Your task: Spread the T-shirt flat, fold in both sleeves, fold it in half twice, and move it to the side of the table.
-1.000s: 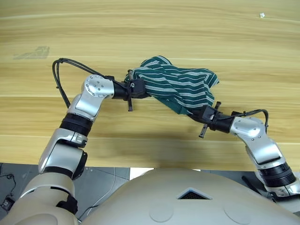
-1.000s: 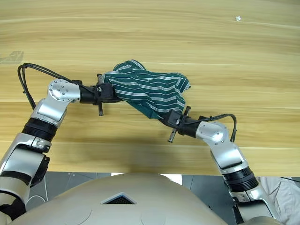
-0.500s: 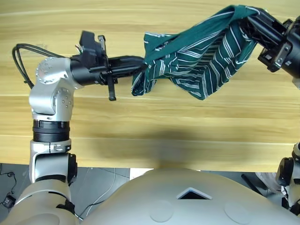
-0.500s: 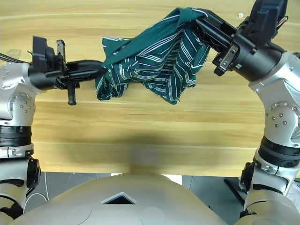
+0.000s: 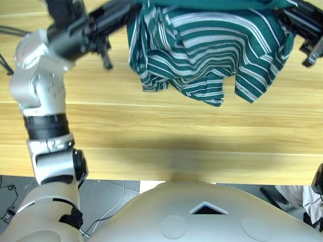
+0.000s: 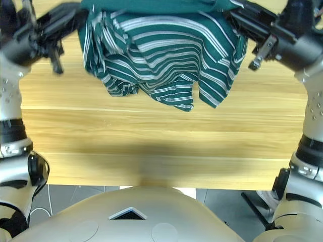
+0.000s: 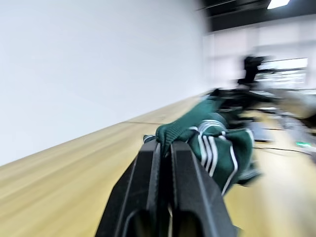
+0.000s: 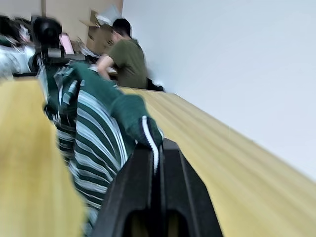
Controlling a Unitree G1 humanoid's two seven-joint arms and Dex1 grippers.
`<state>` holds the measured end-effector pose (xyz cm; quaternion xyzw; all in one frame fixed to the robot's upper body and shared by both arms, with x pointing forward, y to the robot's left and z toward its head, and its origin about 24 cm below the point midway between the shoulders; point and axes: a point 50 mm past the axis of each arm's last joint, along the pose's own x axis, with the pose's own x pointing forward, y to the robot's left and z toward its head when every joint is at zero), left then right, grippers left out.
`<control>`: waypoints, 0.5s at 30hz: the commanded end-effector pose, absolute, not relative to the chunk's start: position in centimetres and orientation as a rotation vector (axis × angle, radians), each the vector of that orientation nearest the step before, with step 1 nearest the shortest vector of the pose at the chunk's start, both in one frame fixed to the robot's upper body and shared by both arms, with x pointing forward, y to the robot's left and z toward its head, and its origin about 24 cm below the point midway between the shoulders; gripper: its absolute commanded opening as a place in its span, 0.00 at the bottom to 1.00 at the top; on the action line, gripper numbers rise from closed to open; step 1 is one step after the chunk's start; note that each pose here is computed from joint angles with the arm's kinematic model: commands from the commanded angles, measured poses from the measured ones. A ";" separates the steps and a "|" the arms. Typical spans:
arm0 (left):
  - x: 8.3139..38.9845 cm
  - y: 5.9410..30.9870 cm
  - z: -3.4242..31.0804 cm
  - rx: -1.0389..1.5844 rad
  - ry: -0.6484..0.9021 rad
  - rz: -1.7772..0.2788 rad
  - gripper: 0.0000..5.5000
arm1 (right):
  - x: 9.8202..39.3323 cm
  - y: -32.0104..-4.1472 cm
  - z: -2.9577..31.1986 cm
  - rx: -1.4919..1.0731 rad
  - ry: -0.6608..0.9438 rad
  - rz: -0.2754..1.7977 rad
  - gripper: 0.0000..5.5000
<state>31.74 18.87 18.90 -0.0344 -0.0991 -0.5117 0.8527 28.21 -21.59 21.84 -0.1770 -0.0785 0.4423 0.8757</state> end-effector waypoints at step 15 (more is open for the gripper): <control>39.6 19.4 31.4 0.249 -0.297 -0.806 0.02 | 37.8 -18.5 28.1 -1.317 -0.595 0.510 0.00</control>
